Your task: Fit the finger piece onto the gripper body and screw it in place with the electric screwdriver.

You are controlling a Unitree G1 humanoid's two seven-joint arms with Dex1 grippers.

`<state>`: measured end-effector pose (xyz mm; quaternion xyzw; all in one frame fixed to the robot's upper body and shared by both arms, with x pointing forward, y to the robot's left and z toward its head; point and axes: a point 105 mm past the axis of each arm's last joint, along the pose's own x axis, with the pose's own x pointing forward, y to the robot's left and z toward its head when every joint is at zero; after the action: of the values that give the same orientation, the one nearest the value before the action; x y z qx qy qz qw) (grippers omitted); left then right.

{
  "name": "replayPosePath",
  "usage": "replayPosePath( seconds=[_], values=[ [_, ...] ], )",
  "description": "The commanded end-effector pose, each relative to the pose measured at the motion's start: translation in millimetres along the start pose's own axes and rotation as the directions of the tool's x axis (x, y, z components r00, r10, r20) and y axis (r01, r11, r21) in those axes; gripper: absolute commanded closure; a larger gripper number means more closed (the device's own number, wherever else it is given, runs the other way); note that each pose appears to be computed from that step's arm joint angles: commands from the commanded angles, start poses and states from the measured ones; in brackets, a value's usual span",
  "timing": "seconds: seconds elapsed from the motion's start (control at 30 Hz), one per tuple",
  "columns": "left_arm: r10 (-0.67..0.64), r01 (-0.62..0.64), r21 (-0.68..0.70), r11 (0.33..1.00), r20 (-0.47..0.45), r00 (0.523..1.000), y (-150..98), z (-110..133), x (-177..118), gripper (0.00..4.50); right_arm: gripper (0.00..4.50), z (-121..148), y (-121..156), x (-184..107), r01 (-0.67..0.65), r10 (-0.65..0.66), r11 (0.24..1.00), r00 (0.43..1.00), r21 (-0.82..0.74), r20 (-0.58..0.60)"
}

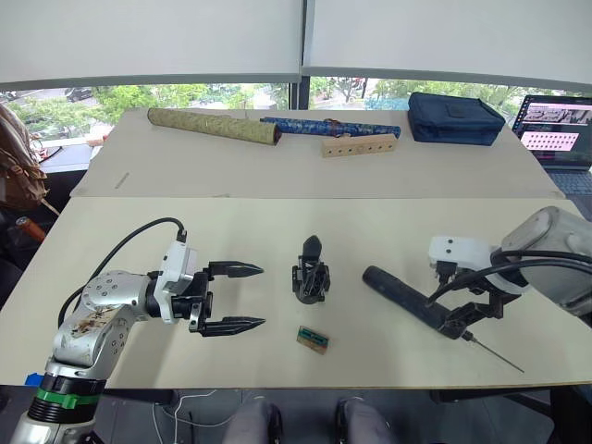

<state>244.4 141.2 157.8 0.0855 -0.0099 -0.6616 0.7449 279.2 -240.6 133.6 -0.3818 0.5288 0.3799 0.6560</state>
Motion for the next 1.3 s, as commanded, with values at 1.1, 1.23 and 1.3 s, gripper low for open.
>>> replayPosePath(
  seconds=[1.1, 1.23, 1.3],
  values=[
    [0.025, -0.025, 0.003, 1.000, -0.033, 0.999, -2.1, -5.3, -8.9, 0.00, 2.56, 8.9, 5.0, -33.0, 0.032, -0.084, 0.986, 0.943, 0.162, 0.322],
    [0.048, -0.048, -0.009, 0.999, -0.052, 0.998, 2.8, -10.1, -14.3, 0.00, 2.56, 12.1, 5.9, -67.1, 0.047, -0.174, 0.970, 0.823, 0.240, 0.541],
    [0.063, -0.064, -0.014, 0.998, -0.065, 0.996, 5.7, -13.5, -17.7, 0.00, 2.56, 19.5, 14.6, -87.5, 0.021, -0.172, 0.976, 0.689, 0.218, 0.704]
  ],
)
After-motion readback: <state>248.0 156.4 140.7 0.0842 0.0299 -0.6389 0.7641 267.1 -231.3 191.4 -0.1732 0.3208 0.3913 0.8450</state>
